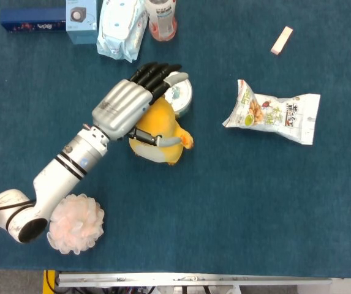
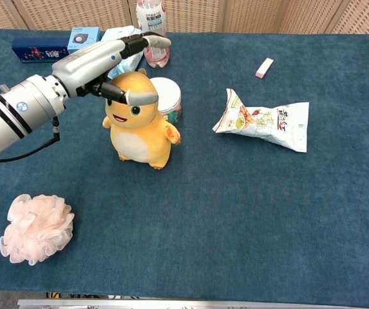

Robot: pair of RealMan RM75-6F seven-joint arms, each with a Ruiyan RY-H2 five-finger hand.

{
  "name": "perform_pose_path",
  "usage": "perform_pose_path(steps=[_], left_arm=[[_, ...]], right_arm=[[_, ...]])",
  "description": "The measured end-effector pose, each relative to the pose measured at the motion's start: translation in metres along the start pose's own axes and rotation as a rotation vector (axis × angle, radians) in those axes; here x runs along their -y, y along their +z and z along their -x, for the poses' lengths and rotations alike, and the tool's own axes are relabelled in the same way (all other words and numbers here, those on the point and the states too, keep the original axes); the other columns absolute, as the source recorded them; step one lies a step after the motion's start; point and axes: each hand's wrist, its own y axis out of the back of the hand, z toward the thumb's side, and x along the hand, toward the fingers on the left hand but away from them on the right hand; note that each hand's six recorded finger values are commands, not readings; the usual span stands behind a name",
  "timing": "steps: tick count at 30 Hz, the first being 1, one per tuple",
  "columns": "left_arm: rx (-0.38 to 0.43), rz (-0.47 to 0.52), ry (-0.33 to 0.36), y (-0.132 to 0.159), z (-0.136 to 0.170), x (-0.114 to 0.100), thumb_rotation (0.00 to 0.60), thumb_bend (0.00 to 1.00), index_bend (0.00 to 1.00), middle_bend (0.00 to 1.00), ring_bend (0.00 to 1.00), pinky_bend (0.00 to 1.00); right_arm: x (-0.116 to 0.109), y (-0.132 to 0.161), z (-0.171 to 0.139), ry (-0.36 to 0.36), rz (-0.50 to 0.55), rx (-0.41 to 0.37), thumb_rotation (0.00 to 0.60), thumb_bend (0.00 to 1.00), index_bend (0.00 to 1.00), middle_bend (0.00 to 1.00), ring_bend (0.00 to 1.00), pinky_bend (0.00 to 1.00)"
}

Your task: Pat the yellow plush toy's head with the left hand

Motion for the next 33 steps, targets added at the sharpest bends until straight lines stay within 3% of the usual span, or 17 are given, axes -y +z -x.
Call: perform_pose_path(steps=[23,33], left_arm=[[-0.027,-0.044,-0.068,-0.005,-0.008,0.022,0.21,0.03,0.08,0.06,0.01,0.0],[-0.076,-0.036,-0.042,-0.019,-0.012,0.016,0.21,0.03,0.08,0.06,0.01,0.0]], right_arm=[[-0.003,-0.005,-0.004,-0.004,0.001,0.015,0.6,0.11,0.32,0.4,0.3,0.36],[-0.003,-0.005,-0.004,-0.005,0.001,0.016,0.6,0.11,0.32,0.4,0.3,0.36]])
